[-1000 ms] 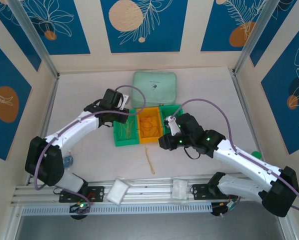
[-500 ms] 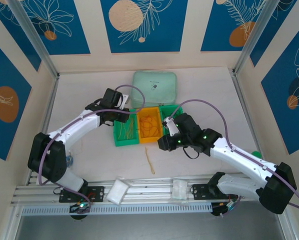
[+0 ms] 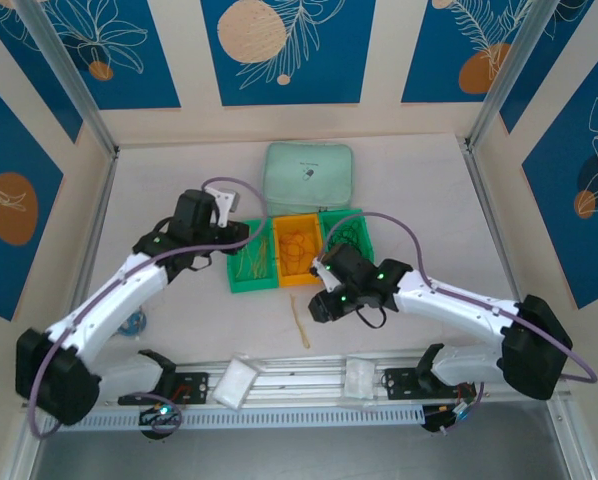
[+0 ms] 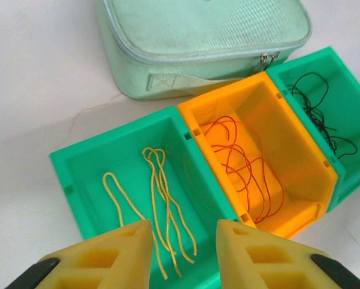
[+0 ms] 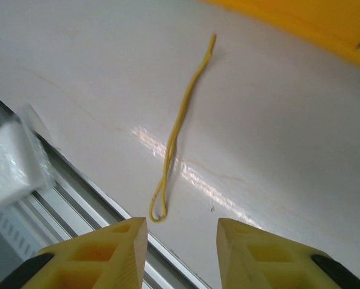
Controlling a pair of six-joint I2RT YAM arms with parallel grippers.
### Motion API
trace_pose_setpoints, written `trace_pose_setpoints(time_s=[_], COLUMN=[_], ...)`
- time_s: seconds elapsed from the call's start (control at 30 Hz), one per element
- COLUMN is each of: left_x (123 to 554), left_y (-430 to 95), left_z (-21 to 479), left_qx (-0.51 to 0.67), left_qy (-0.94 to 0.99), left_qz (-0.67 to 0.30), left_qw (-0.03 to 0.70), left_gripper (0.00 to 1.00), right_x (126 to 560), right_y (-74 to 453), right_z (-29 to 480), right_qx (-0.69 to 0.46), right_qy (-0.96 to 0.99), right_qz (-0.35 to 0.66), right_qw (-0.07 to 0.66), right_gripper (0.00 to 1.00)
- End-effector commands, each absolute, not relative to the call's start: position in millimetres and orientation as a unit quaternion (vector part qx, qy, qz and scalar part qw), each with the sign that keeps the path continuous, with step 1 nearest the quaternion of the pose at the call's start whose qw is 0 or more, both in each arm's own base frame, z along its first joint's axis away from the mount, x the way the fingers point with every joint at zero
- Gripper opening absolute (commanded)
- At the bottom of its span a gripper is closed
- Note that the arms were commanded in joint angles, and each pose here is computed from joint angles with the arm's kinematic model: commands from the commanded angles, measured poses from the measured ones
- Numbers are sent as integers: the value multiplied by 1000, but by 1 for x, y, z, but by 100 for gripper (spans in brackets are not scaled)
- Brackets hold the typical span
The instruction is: Untangle the cables
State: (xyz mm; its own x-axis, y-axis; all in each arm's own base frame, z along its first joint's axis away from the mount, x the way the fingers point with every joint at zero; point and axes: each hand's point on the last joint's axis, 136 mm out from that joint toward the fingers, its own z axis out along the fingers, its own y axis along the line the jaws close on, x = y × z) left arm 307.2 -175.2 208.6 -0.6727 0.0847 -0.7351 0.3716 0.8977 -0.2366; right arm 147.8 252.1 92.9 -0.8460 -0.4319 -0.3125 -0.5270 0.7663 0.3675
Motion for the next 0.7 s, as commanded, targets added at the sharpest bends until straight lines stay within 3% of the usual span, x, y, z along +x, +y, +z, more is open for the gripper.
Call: trace_pose_setpoints(time_s=[0.0, 0.27, 0.67], left_x=[288, 259, 247], left_y=[-149, -123, -123], left_z=[205, 212, 202], left_qx=[89, 80, 108], left_qy=[903, 883, 889], left_qz=[-164, -150, -150], left_qw=[386, 437, 419], left_gripper=[33, 37, 36], right_x=[139, 122, 133], right_y=[254, 281, 295], right_z=[86, 58, 38], right_qx=[-257, -282, -275], right_qy=[944, 948, 957], right_qz=[194, 145, 95], right_qw=[79, 27, 16], right_gripper=[37, 38, 38])
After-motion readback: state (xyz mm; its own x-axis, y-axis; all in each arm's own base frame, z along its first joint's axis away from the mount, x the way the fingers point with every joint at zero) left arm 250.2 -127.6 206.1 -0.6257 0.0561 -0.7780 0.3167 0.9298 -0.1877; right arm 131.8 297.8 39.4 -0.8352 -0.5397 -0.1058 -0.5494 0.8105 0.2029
